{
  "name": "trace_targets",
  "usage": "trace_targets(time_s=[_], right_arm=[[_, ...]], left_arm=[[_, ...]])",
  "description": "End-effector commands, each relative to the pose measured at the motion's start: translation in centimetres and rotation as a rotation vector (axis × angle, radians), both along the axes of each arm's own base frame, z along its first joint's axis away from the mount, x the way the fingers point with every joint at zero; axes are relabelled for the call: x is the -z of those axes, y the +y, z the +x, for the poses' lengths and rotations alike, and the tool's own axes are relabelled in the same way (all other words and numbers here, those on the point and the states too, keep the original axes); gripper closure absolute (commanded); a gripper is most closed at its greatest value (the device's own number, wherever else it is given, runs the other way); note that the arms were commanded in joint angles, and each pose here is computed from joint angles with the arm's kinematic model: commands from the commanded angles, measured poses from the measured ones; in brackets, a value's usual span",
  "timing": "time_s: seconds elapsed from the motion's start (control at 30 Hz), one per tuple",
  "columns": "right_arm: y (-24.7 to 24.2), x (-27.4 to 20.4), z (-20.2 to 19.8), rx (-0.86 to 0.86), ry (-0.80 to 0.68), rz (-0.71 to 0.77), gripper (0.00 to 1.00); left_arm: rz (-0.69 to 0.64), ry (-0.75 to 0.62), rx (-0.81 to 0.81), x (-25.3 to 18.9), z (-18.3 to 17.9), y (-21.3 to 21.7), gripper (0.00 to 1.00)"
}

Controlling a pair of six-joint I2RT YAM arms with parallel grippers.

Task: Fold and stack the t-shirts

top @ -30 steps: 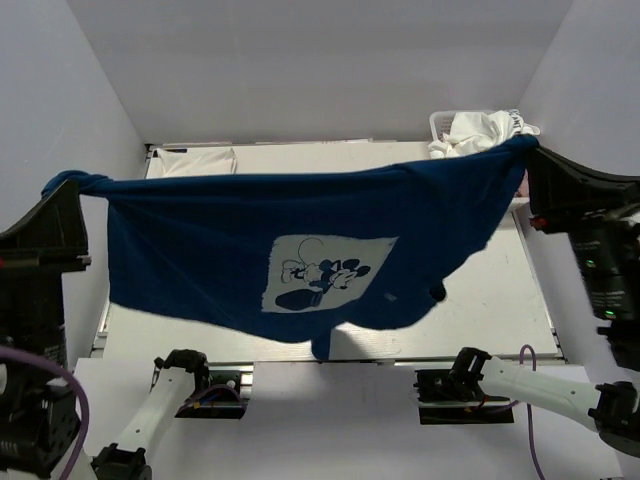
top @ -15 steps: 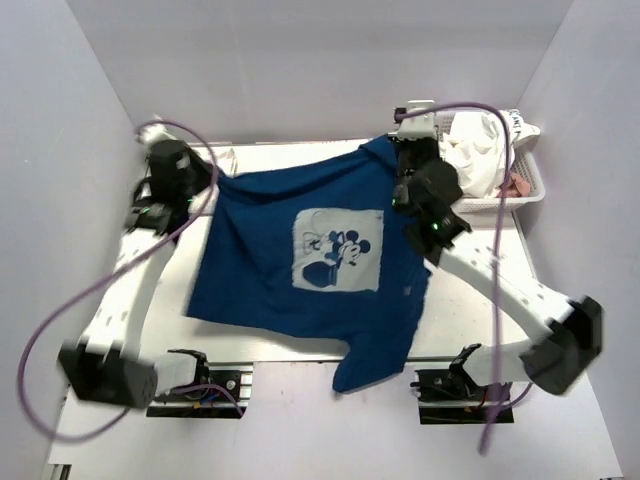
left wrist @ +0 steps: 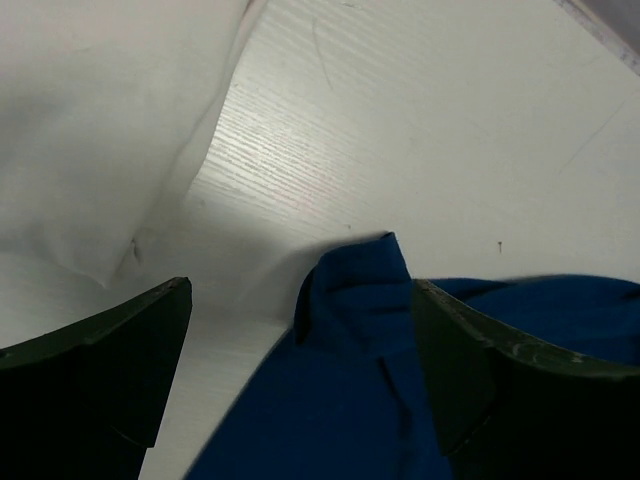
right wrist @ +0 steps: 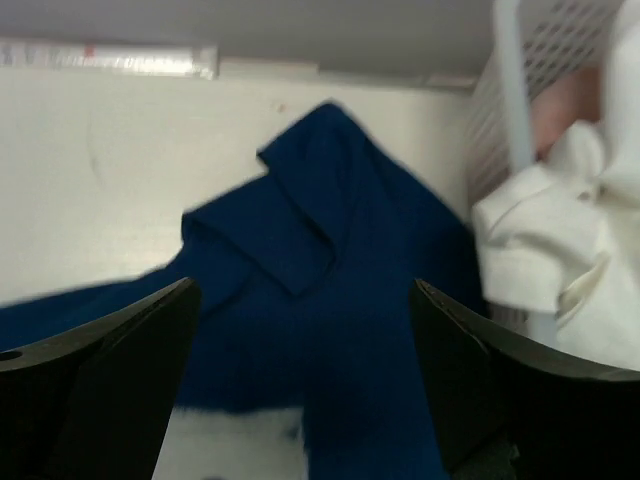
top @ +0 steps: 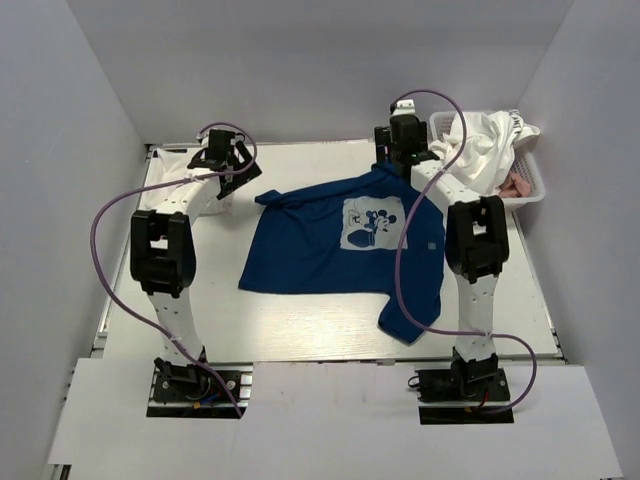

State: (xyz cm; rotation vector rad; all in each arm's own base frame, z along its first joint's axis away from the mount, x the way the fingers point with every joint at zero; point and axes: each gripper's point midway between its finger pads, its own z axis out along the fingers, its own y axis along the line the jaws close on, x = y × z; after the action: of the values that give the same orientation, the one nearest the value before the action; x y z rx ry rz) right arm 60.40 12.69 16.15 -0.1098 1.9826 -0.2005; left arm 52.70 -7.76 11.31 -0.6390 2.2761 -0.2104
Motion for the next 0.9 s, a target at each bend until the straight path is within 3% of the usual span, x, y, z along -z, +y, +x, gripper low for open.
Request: trace_targets(time_s=[0.0,0.03,0.1,0.2,0.3,0.4,0.53,0.63,0.67,0.7,0.77,0.8,0.87], right_arm=[[2.7,-5.6,-2.8,-0.114,-0.005,0.166,0.10],[2.4,-2.2,-4.6,-0.117,0.069,0.160,0.10],[3.1,-5.9,-7.3,-0.156,0.032,0.274,0.10],[2.3,-3.1,-14.2,-0.134,0.153,0.368,0.10],[0.8,3.4,-20.5,-0.049,0.334,0.394,0.10],[-0.3,5.1,-26.8,-0.004,0.386,0.501,0.10],[-1.5,6.8,-33.3,0.059,0.440,0.591,0.10],[-2.5,7.8,-36.9,0.107,0.476,0.625,0.10],[-2.6,6.2,-37.2,0.114,0.409,0.681,0.10],[-3.2,7.2,-38.5,0.148,0.441,0.674,0.10],[-4.5,6.3,-39.1,0.216,0.367,0.702,0.10],[-5.3,7.4,-41.0,0.264,0.433,0.671,0.10],[-6.2,7.3,-42.0,0.317,0.426,0.669,0.10]], left_arm=[[0.006,-0.071,0.056,-4.2,-1.9,-0.3,0.00],[-0.012,-0.085,0.072,-5.3,-3.1,-0.5,0.00],[-0.011,-0.023,0.079,-2.8,-6.2,-0.2,0.00],[-0.039,0.045,0.080,-0.8,-11.6,-0.2,0.00],[-0.048,0.160,0.050,2.9,-17.2,0.6,0.00],[-0.110,0.212,0.073,4.9,-21.6,0.0,0.00],[-0.135,0.226,0.081,6.5,-23.5,-0.2,0.00],[-0.135,0.243,0.067,7.3,-24.0,-0.1,0.09],[-0.138,0.219,0.069,7.1,-23.4,-0.1,0.12],[-0.147,0.242,0.077,8.0,-24.1,-0.3,0.19],[-0.174,0.249,0.099,9.0,-24.5,-0.9,0.28],[-0.186,0.248,0.108,9.1,-24.6,-1.1,0.38],[-0.223,0.275,0.136,10.4,-25.5,-1.8,0.52]])
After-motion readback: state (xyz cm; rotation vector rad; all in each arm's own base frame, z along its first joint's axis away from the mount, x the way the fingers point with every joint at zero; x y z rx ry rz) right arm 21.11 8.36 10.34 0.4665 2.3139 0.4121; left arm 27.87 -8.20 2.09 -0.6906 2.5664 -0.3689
